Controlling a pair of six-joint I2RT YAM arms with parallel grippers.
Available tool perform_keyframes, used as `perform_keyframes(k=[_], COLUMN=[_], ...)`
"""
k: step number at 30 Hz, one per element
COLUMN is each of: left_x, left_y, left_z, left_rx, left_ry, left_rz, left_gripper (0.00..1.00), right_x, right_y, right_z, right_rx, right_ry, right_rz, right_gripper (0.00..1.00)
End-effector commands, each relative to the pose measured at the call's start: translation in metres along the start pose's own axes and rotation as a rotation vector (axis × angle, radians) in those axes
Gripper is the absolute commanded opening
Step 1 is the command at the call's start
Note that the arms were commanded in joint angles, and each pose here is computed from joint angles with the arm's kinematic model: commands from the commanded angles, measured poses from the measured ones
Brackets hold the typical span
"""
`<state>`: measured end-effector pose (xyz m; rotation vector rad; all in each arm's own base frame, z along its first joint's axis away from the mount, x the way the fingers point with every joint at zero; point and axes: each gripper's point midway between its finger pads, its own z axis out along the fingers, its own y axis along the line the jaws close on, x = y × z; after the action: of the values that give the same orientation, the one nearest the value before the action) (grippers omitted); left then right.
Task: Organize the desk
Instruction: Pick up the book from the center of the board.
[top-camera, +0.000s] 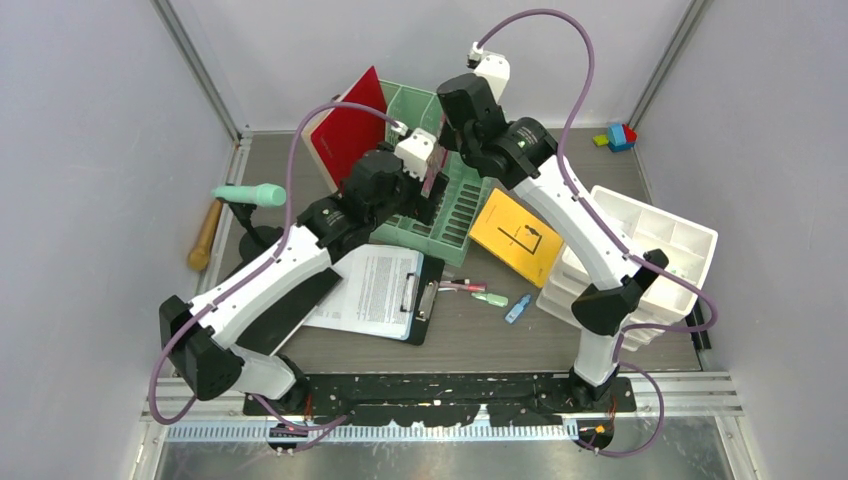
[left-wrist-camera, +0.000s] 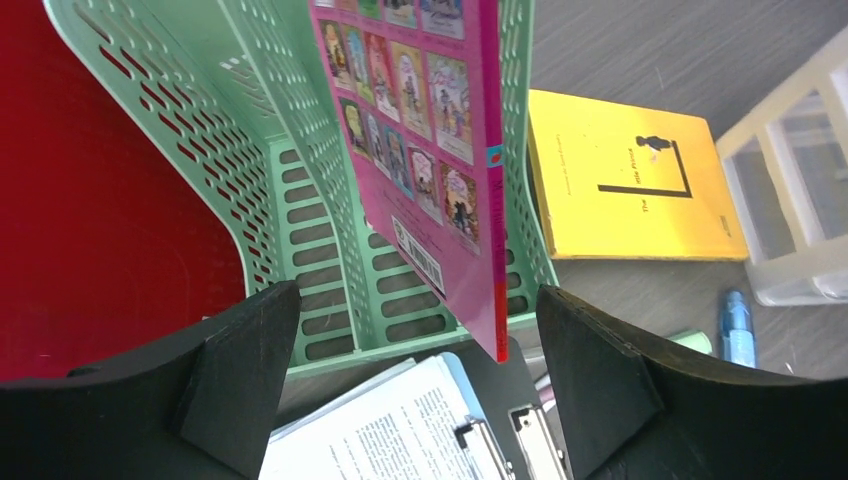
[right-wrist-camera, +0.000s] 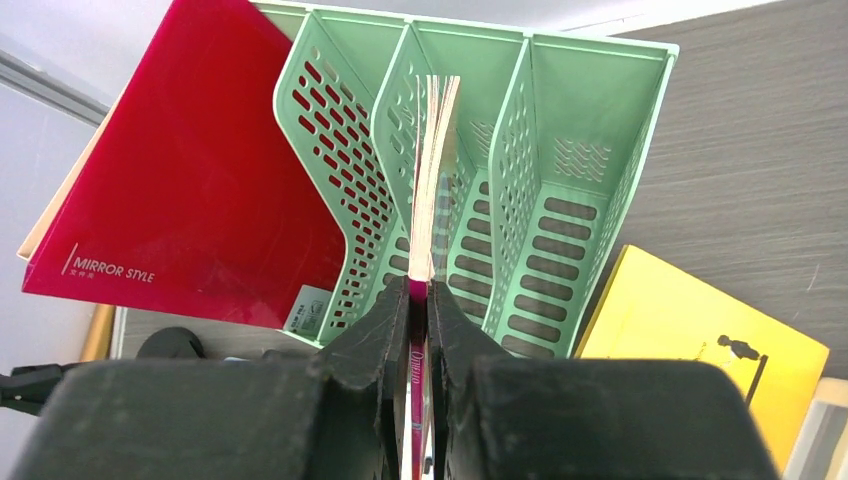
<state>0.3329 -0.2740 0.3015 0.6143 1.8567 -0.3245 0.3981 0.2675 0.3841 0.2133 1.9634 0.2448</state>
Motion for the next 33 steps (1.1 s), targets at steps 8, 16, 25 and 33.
perform_keyframes(k=[8, 16, 25, 33], left_x=[-0.009, 0.000, -0.003, -0.021], left_y=[0.001, -0.007, 0.006, 0.017], left_z=[0.027, 0.042, 0.028, -0.013], left_rx=[-0.026, 0.007, -0.039, -0.006], left_ry=[-0.136, -0.115, -0.130, -0.215], left_rz=[0.047, 0.056, 0.122, 0.159], left_gripper=[0.76, 0.46, 0.00, 0.00], right_x=[-0.007, -0.002, -0.008, -0.014], right_y=[0.003, 0.007, -0.003, -0.008], right_z=[-0.006, -0.009, -0.020, -0.024], right_rx=[-0.064, -0.091, -0.127, -0.263], right_ry=[0.039, 0.064, 0.054, 0.083], right_rz=[0.155, 0.166, 0.182, 0.186], right_gripper=[0.00, 0.00, 0.00, 0.76])
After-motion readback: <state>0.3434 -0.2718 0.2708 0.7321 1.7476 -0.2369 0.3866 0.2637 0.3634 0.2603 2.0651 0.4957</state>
